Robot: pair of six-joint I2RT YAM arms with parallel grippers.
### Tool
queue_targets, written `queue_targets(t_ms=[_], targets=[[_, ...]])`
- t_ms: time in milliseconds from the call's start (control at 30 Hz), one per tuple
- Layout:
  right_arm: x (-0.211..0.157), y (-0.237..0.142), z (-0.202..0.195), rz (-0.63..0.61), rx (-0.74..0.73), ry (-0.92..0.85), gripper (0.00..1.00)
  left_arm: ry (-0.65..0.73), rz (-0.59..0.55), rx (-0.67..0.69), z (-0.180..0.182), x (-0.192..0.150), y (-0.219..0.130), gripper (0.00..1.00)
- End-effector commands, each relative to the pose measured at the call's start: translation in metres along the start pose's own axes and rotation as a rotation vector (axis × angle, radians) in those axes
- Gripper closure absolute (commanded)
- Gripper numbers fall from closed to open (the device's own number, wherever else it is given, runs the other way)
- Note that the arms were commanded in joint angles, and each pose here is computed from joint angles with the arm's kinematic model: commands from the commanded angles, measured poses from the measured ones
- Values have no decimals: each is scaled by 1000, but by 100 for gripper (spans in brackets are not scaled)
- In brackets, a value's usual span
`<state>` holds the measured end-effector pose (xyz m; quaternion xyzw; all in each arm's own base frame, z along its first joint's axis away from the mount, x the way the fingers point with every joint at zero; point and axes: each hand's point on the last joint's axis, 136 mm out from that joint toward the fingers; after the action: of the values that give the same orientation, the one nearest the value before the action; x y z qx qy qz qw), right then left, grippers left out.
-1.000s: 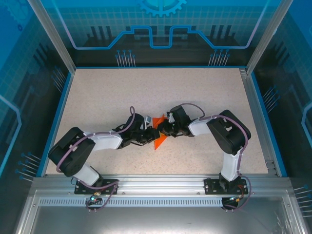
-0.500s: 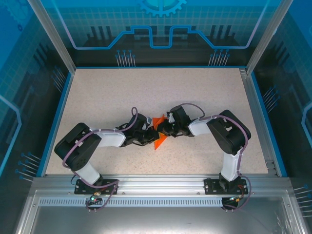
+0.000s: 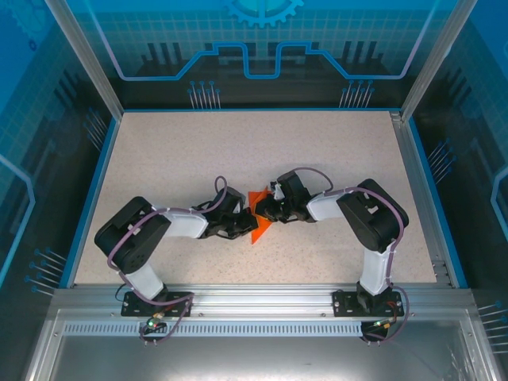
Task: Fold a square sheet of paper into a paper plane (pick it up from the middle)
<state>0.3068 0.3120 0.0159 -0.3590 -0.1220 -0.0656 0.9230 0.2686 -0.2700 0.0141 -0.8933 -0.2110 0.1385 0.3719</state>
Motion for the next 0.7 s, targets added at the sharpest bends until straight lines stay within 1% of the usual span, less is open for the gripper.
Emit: queue_targets(t_ms=[0, 100, 133, 233, 300, 400, 500, 667], targets=[[-26, -3, -33, 101, -120, 4, 83, -32, 13, 162, 50, -10, 5, 100], [-10, -12, -22, 80, -86, -59, 81, -25, 15, 192, 58, -14, 6, 100], [5, -17, -12, 50, -61, -89, 80, -24, 15, 205, 61, -15, 6, 100], [25, -33, 6, 21, 15, -169, 78, -17, 19, 224, 67, -17, 5, 100], [32, -41, 15, 18, 45, -216, 81, -15, 19, 226, 68, -18, 5, 100], [31, -44, 22, 32, 70, -272, 89, -14, 16, 234, 70, -18, 4, 100], [21, -37, 25, 72, 94, -290, 100, -12, 14, 234, 70, -17, 4, 100], [5, -19, 20, 124, 53, -312, 100, -8, 18, 242, 71, -17, 5, 100]])
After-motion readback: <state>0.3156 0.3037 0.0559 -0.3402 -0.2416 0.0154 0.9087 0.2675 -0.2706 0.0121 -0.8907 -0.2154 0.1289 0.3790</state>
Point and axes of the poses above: each hand's point on the last joint's axis, 136 mm out from that joint toward the fingers, its own y axis out along the fingers, its own z axis along the line the jaws close on, x = y × z, and after that the axes turned 14 degrees about -y, right-handed
